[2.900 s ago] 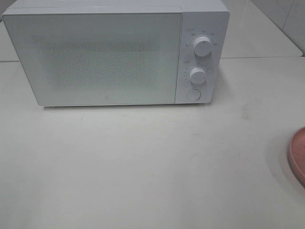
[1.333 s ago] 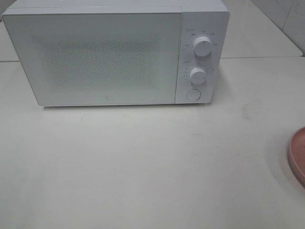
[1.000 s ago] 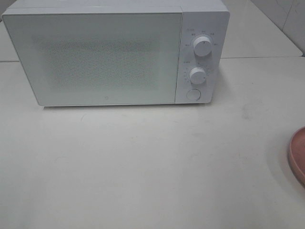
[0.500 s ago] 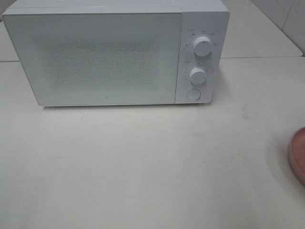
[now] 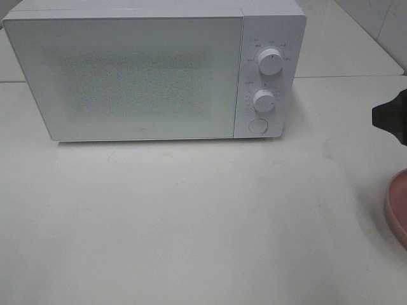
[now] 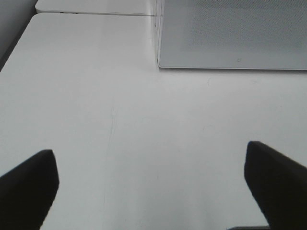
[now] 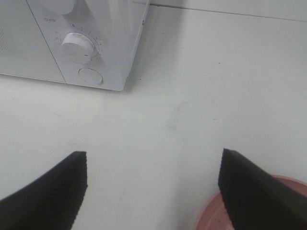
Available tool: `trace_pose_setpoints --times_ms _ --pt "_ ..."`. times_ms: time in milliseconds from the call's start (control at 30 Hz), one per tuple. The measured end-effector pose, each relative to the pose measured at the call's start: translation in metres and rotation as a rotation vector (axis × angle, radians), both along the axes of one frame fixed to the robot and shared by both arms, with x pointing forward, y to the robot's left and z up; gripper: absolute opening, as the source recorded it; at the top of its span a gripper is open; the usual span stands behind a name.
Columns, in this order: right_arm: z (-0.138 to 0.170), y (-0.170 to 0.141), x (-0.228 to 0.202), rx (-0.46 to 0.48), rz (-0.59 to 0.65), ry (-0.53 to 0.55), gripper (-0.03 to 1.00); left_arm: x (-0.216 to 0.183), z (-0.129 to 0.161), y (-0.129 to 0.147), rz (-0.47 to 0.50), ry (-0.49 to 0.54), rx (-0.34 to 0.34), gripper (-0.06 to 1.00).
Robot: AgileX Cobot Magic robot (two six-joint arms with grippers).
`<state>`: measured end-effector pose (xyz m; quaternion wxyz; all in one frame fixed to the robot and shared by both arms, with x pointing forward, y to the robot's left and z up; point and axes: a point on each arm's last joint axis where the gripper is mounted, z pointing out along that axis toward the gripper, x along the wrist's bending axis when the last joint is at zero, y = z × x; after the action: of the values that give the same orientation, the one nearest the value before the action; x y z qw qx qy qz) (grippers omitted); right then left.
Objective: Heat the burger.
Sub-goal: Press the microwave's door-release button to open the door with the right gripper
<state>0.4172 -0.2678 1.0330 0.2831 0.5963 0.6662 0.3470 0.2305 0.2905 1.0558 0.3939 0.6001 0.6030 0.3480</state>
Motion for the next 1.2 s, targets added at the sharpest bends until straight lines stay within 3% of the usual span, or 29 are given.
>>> trace_pose_setpoints --times_ms 400,933,1200 --pt "-0.009 0.006 0.025 0.018 0.011 -0.073 0.75 0.000 0.000 0.000 0.000 0.000 0.000 0.97" --pt "-0.010 0.013 0.056 0.069 0.031 -0.292 0.75 0.000 0.000 0.000 0.000 0.000 0.000 0.97" --pt "-0.034 0.020 0.057 0.111 0.041 -0.377 0.75 0.000 0.000 0.000 0.000 0.000 0.000 0.97"
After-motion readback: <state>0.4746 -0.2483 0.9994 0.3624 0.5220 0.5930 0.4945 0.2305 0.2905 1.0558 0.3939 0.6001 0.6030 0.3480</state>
